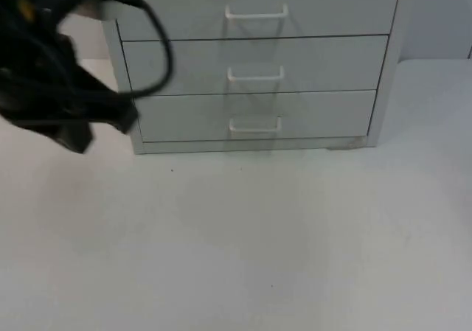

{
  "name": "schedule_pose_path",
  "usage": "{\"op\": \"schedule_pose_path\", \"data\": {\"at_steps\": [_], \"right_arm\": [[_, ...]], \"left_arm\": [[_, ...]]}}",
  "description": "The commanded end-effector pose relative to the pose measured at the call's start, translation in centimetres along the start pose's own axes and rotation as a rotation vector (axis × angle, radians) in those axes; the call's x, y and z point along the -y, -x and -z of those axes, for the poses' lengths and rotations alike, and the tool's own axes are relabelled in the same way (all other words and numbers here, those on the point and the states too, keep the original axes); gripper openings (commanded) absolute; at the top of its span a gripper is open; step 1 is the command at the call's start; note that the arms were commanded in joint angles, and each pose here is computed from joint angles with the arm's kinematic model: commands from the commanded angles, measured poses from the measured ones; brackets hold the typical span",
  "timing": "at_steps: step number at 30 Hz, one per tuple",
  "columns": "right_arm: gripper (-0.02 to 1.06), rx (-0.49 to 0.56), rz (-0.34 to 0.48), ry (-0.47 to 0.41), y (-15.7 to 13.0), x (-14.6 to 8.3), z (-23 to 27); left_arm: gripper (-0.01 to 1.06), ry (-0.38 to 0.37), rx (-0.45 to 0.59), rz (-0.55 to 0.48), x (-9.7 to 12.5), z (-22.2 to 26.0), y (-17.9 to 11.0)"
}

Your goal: Open the drawer with the left hand, place the block into the drawer with the right hand, then close the drawer with the left hand.

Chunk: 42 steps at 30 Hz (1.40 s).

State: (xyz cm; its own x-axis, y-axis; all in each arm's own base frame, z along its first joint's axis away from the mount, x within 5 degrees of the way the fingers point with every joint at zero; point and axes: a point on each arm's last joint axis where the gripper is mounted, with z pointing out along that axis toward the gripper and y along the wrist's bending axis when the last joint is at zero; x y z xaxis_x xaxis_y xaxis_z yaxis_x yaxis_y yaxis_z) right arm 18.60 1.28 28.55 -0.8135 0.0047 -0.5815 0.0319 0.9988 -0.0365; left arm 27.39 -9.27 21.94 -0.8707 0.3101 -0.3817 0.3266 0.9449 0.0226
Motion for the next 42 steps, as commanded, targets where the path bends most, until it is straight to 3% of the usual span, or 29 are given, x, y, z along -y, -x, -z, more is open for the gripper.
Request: {"op": "schedule_pose_path", "data": {"at_steps": [1, 6, 12, 18, 25, 29, 36, 38, 39, 41, 42], "right_arm": [[0.78, 0.008, -0.002, -0.003, 0.0, 0.1, 0.1], [0.78, 0.007, -0.005, -0.001, 0.0, 0.1, 0.1], [0.78, 0.009, -0.005, -0.001, 0.0, 0.1, 0.1], [0.78, 0.062, -0.008, 0.006, 0.0, 0.2, 1.3], [0.78, 0.25, 0.013, 0.024, -0.7, 0.7, 5.2], [0.78, 0.376, 0.02, 0.032, -1.6, 1.1, 7.9], [0.78, 0.526, 0.059, 0.1, -3.9, 1.0, 9.9], [0.78, 0.548, 0.068, 0.126, -4.7, 0.9, 10.1], [0.78, 0.548, 0.068, 0.126, -4.7, 0.9, 10.1], [0.78, 0.569, 0.079, 0.14, -5.4, 0.8, 10.5], [0.78, 0.577, 0.084, 0.147, -5.7, 0.8, 10.8]], "left_arm": [[0.0, 0.003, 0.015, 0.095, -1.5, 0.8, -0.7], [0.0, 0.042, 0.044, 0.242, -4.9, 2.4, -2.2], [0.0, 0.046, 0.08, 0.283, -5.5, 3.9, -2.5], [0.0, 0.04, 0.185, 0.289, -5.1, 7.2, -3.0], [0.0, 0.06, 0.387, 0.246, -4.2, 12.7, -5.1], [0.0, 0.076, 0.543, 0.237, -3.4, 14.8, -8.3], [0.0, 0.091, 0.696, 0.221, -2.3, 17.8, -12.4], [0.11, 0.093, 0.736, 0.216, -1.8, 18.9, -13.8], [0.11, 0.093, 0.736, 0.216, -1.8, 18.9, -13.8], [0.35, 0.095, 0.771, 0.211, -1.4, 19.9, -15.4], [0.41, 0.095, 0.772, 0.21, -1.3, 20.0, -15.5]]}}
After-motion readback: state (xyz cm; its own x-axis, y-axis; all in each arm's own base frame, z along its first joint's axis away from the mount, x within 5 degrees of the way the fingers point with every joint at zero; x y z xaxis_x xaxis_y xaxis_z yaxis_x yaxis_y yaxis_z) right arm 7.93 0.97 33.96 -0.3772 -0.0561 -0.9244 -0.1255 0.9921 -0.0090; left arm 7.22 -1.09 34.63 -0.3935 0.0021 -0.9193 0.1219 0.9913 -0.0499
